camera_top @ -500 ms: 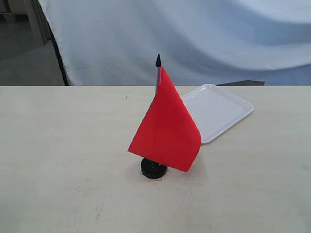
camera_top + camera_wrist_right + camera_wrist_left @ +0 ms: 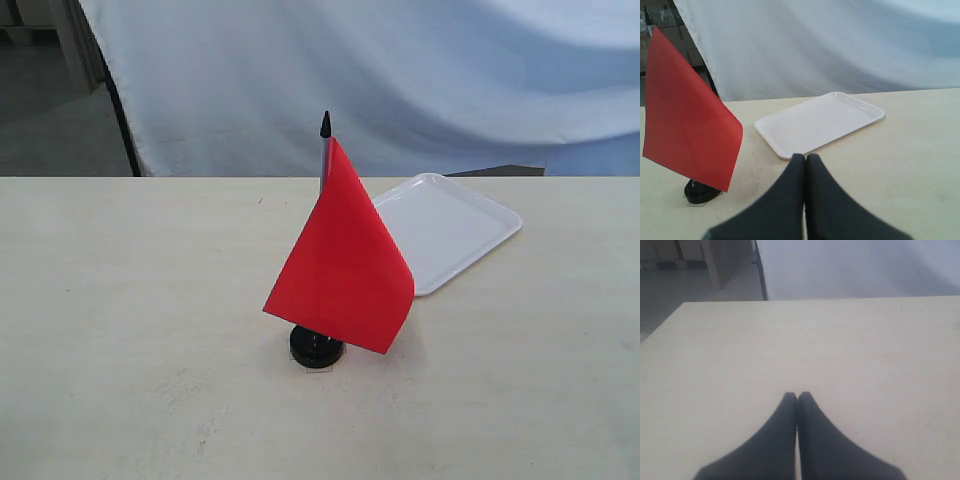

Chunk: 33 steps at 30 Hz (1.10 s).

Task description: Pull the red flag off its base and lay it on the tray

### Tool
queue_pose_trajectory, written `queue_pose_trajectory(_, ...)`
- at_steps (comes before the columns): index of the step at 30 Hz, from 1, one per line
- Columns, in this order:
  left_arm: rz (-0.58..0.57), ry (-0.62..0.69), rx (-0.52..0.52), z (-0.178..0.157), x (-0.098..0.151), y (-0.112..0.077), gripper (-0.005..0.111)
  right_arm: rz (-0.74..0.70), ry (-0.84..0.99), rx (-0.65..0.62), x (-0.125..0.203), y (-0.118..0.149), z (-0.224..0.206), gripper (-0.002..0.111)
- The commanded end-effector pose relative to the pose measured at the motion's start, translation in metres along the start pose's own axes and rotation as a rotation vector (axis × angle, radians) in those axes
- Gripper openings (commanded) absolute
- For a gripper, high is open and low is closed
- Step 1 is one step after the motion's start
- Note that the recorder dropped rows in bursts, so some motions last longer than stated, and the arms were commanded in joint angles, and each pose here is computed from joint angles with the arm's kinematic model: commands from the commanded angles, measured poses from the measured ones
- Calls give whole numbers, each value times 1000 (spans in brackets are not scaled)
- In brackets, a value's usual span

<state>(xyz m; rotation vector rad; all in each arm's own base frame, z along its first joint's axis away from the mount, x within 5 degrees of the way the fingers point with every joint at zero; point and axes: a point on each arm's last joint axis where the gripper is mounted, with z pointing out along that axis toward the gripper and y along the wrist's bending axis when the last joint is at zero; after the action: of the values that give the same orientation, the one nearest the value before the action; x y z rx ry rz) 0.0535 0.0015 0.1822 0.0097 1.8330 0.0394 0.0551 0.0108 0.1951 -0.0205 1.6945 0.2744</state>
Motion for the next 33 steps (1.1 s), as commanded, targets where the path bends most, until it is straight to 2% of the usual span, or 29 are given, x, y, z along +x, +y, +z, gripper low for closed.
queue_pose_trajectory(1,-3,-6,2,0,0,0,0,-5,-4,-3,0,0,0,-1)
queue_pose_trajectory(23,-3,-6,2,0,0,0,0,-47,-9,-1,0,0,0,-1)
queue_pose_trajectory(25,-3,-6,2,0,0,0,0,-104,-51,0,-4,0,0,-1)
queue_pose_trajectory(29,-3,-6,2,0,0,0,0,-106,-166,-24,-14,3,-2,-1)
queue_pose_trajectory(33,-3,-6,2,0,0,0,0,-106,-368,-65,-32,7,-7,-1)
